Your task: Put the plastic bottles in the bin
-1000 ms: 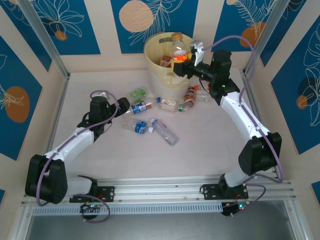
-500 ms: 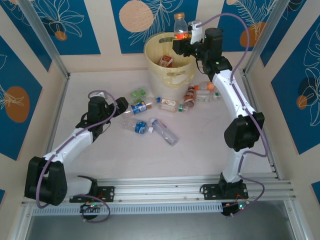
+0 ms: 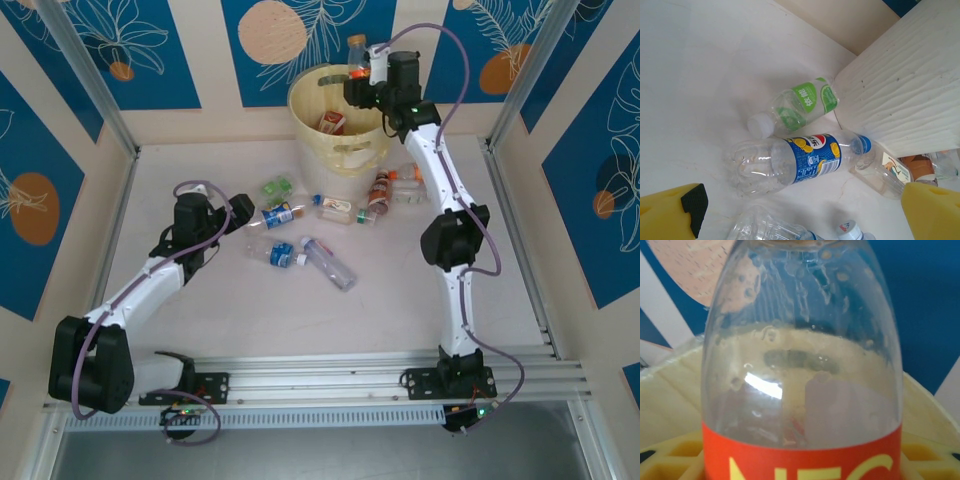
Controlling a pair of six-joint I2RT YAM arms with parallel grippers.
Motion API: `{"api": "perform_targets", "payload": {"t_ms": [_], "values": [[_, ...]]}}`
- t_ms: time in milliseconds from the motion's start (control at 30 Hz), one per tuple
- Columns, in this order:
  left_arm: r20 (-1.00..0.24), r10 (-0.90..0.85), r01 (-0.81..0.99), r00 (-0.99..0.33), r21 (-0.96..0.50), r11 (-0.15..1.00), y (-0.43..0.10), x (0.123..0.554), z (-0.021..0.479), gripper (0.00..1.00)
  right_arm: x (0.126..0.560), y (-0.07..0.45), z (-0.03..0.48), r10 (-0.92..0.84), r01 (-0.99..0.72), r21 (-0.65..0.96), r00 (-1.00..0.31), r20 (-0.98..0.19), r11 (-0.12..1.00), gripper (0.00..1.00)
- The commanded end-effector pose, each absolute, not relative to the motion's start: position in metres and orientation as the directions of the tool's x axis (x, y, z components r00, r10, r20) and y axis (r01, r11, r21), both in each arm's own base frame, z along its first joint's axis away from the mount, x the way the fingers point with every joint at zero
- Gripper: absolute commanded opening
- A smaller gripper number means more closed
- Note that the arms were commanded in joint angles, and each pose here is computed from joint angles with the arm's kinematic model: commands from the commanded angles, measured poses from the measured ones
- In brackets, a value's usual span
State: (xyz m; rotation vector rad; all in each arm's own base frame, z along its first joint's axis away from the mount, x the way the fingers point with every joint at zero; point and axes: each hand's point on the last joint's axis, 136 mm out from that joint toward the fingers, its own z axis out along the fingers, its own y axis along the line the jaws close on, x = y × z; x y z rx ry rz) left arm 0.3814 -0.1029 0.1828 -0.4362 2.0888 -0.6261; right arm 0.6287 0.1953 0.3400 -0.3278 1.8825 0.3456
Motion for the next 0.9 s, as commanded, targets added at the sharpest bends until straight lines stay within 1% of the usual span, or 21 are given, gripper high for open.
{"api": "perform_targets", "payload": {"t_ms": [0, 167, 233, 400, 667, 867], "values": [[-0.640, -0.544, -0.108, -0.542, -0.589, 0.801, -0.095, 0.377, 0.178, 1.00, 0.631, 0.188, 0.324, -0.168, -0.287, -0.066, -0.349, -0.922, 0.956, 0.58], [-0.633, -0.548, -0.116, -0.547, -0.591, 0.799, -0.095, 0.376, 0.174, 1.00, 0.645, 0.179, 0.311, -0.319, -0.160, -0.281, -0.324, -0.891, 0.946, 0.69], [-0.630, -0.548, -0.117, -0.550, -0.592, 0.797, -0.095, 0.376, 0.173, 1.00, 0.647, 0.176, 0.309, -0.338, -0.135, -0.311, -0.323, -0.884, 0.941, 0.72], [-0.629, -0.547, -0.116, -0.552, -0.592, 0.797, -0.095, 0.376, 0.172, 1.00, 0.639, 0.188, 0.321, -0.326, -0.180, -0.281, -0.304, -0.895, 0.942, 0.80], [-0.622, -0.547, -0.133, -0.561, -0.584, 0.801, -0.092, 0.372, 0.167, 1.00, 0.620, 0.198, 0.352, -0.277, -0.205, -0.224, -0.280, -0.919, 0.953, 0.82], [-0.613, -0.551, -0.151, -0.567, -0.580, 0.801, -0.091, 0.372, 0.162, 1.00, 0.602, 0.197, 0.377, -0.230, -0.215, -0.175, -0.263, -0.937, 0.961, 0.86]]}}
